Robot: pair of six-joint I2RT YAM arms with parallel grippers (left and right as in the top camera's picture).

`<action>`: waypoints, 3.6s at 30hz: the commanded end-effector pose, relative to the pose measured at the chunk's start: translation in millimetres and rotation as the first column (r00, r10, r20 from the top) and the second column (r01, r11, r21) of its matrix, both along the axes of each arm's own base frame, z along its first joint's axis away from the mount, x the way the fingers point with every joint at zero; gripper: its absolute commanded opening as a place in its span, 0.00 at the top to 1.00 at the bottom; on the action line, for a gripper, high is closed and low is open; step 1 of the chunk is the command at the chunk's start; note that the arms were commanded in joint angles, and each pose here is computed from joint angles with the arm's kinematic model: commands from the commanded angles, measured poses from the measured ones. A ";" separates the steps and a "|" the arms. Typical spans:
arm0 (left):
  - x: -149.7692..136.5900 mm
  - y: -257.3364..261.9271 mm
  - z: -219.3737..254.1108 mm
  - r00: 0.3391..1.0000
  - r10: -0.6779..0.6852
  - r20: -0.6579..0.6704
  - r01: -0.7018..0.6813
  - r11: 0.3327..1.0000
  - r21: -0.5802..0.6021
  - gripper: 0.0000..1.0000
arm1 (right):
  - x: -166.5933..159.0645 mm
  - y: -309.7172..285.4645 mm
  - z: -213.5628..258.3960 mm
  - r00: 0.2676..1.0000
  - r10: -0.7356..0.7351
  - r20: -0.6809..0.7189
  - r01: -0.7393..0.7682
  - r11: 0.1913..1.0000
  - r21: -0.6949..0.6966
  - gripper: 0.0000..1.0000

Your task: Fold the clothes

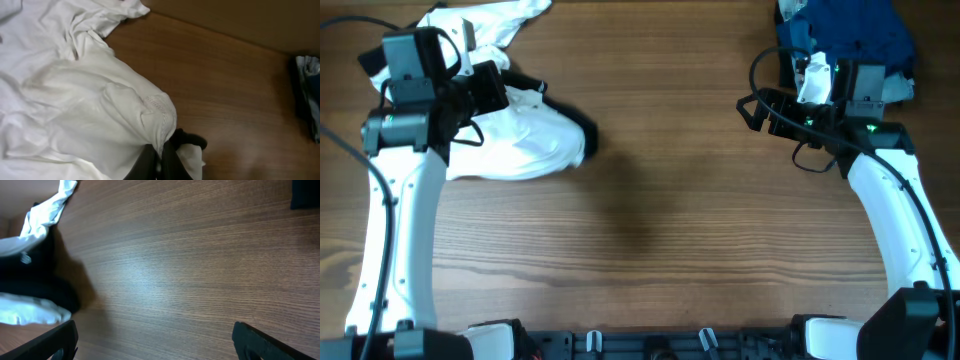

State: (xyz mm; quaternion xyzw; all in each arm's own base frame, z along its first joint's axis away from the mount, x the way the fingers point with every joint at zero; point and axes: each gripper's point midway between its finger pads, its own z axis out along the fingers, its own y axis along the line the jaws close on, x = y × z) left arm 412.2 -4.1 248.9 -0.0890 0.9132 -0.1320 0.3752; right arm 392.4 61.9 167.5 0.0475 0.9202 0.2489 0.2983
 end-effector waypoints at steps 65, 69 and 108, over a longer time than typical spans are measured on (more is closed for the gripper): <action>-27.5 -18.5 -175.1 0.802 0.154 -0.577 -0.099 0.987 0.126 0.46 | 6.3 -3.5 2.1 1.000 -0.004 0.014 0.004 0.999 -0.032 0.01; -26.3 -18.5 -185.1 0.791 0.154 -0.592 -0.096 0.987 0.128 0.50 | 6.4 -3.6 2.2 1.000 -0.004 0.015 0.004 0.999 -0.032 0.00; 25.9 -174.1 282.5 0.712 -0.128 0.690 0.368 0.906 -0.211 0.96 | -13.4 21.2 61.4 0.978 0.122 0.170 -0.136 0.988 0.073 0.05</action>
